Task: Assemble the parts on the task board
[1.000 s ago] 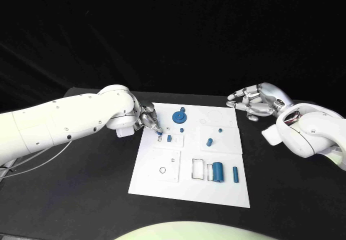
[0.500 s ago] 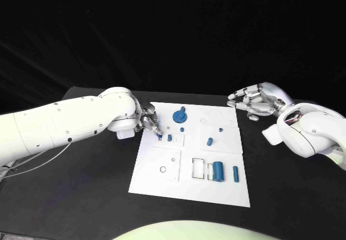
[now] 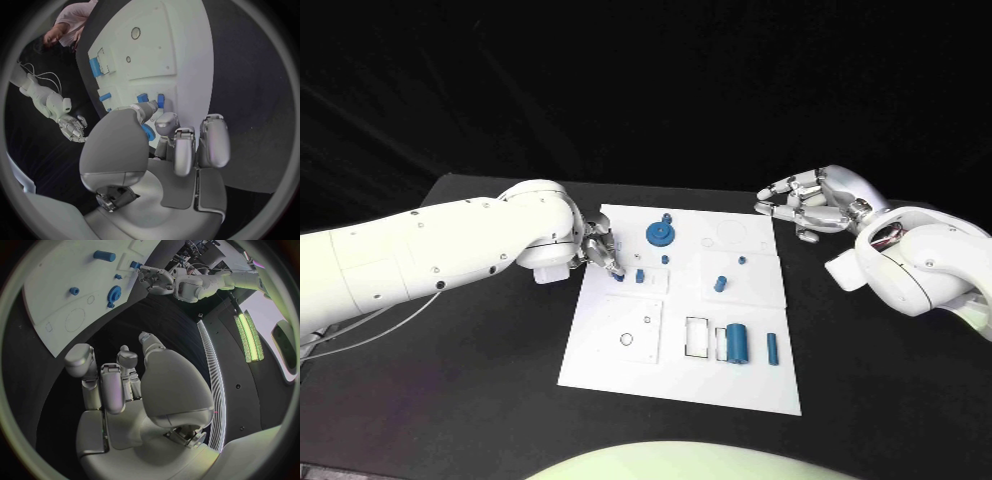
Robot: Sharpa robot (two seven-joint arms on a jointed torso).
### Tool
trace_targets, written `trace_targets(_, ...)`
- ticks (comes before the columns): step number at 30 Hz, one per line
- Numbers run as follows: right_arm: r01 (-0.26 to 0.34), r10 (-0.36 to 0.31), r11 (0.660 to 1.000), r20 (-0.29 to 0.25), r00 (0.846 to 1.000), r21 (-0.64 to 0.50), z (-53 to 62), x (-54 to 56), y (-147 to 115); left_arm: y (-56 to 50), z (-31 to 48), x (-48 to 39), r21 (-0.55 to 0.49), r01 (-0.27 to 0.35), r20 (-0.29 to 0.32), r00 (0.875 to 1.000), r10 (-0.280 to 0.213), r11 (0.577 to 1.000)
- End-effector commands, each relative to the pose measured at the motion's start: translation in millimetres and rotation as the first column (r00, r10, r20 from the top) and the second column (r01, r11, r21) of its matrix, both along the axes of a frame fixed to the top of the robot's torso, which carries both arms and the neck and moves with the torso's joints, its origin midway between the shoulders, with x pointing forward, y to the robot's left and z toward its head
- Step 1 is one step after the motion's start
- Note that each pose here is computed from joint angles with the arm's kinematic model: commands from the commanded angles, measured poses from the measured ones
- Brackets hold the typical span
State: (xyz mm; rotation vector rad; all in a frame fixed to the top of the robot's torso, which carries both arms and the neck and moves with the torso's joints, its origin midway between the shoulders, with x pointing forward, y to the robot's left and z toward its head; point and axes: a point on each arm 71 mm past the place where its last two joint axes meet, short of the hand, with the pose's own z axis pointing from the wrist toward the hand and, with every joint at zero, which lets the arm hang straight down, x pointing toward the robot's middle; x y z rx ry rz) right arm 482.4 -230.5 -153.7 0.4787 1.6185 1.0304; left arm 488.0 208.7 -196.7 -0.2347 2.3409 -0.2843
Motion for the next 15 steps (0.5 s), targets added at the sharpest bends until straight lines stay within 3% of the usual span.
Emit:
trace_targets(1,-0.012,0.012,1.000,-0.005,1.000,-0.002,-0.7,-0.7,1.3,-1.0,-1.8,-0.7,0.013,-0.010,0.008,1.000,0.010,1.000)
trace_targets(15,-0.010,0.010,1.000,-0.004,1.000,-0.002,-0.7,-1.1,0.8,-2.0,-4.1,-1.7,0.011,-0.022,0.018,1.000,0.022,1.000)
